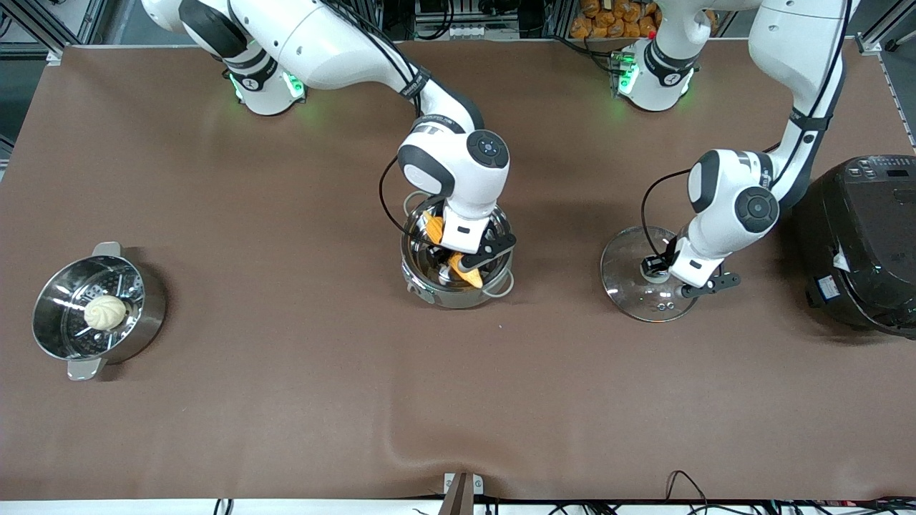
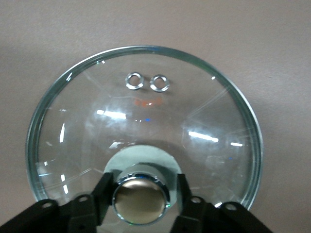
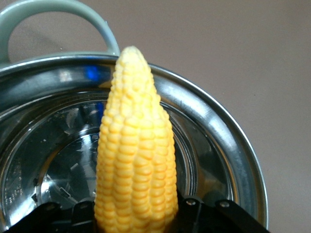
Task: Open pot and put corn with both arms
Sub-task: 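Set the lid down with the left gripper while the right gripper lowers the corn, then open both grippers, releasing the lid and the corn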
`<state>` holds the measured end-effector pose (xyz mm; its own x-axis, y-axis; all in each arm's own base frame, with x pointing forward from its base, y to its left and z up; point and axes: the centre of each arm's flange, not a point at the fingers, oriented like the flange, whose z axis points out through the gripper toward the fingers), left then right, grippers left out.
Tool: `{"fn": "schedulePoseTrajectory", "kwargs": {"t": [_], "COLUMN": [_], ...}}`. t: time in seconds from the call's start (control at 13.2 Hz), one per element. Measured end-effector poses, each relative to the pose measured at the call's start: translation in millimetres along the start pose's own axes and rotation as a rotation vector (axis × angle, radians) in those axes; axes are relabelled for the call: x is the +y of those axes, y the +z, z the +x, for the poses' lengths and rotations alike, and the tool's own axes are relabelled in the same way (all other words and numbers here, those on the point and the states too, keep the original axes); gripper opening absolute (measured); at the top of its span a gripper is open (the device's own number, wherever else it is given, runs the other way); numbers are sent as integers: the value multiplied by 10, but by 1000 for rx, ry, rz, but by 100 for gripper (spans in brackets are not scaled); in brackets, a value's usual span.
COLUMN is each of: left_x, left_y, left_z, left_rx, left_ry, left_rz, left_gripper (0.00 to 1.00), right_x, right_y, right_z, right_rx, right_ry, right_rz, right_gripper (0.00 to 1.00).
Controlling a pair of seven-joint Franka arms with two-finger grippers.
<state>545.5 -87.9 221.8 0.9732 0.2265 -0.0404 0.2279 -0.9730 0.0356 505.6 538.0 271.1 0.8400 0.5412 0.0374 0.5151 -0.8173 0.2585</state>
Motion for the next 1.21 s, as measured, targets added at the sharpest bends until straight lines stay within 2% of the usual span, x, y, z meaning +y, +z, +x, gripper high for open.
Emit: {"fn": "schedulePoseTrajectory", "kwargs": {"t": [0.23,0.38,0.61,0.76,0.99,1.21], "left_x": [288,452,583,572,617,542], "left_y": [-350,-928,-2179,-2825,-3441,-3839], "left_z": [144,293,465,474,324,96], "left_rx": [73,103,84,103,121,106], "left_ry": [32,46,78,104,122,116], "left_rz": [-33,-49,-13,56,86,99], "left_gripper": [97,100,100,100,100,100], "right_x": [17,44,149,420,1053,1950], "right_y": [-49,-133,-375,-790,-1313,-1377], "right_z": [27,50,46,77,50,65], "right_rx": [9,16,-23,-19,-30,-55], "right_ry": [46,88,162,217,297,314], "right_rz": [2,2,-19,12,58,130], "right_gripper": [79,100,100,100,100,100]}}
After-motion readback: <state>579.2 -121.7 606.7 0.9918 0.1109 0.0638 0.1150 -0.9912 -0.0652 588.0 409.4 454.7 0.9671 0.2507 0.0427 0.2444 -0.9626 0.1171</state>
